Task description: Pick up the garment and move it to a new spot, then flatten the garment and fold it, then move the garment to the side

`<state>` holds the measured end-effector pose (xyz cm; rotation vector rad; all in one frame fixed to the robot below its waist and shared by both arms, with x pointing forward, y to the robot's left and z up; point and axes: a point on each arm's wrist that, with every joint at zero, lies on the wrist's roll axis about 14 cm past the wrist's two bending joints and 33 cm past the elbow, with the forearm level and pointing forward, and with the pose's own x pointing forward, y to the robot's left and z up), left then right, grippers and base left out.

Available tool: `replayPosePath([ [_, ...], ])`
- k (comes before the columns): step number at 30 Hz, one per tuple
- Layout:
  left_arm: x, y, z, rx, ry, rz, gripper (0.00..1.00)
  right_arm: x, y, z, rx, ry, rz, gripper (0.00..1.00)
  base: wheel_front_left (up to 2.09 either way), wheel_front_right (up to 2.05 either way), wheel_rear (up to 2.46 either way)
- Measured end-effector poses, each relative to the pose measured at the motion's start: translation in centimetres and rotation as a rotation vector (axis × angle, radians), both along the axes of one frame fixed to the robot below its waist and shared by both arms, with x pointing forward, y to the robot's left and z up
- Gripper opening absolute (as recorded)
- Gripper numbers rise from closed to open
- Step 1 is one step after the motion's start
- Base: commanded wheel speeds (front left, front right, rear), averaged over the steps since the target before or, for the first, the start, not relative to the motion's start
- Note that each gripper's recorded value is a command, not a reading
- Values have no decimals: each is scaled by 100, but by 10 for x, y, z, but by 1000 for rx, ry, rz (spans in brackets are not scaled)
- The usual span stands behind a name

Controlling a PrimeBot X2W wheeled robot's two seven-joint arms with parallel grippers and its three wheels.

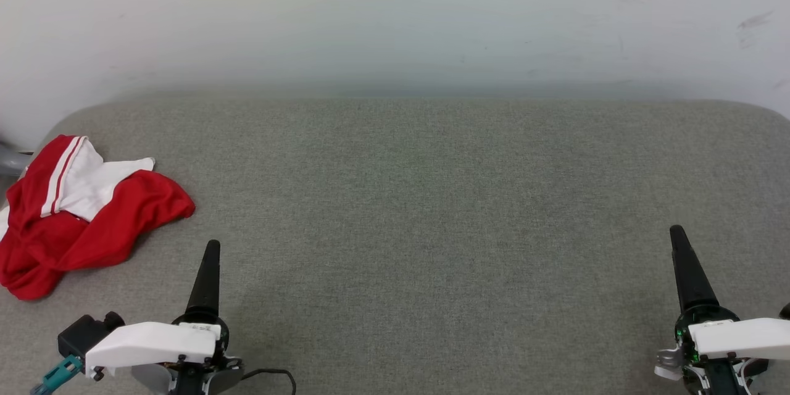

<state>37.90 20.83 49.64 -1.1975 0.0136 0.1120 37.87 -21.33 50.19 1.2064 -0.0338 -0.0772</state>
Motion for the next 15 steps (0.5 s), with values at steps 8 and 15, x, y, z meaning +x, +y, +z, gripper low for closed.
replayPosePath([
  [8,2,-4,6,176,18,1,100,3,6,16,-193,-40,15,100,0,0,0],
  [15,2,-7,9,322,26,7,100,2,14,23,-362,-59,32,100,0,0,0],
])
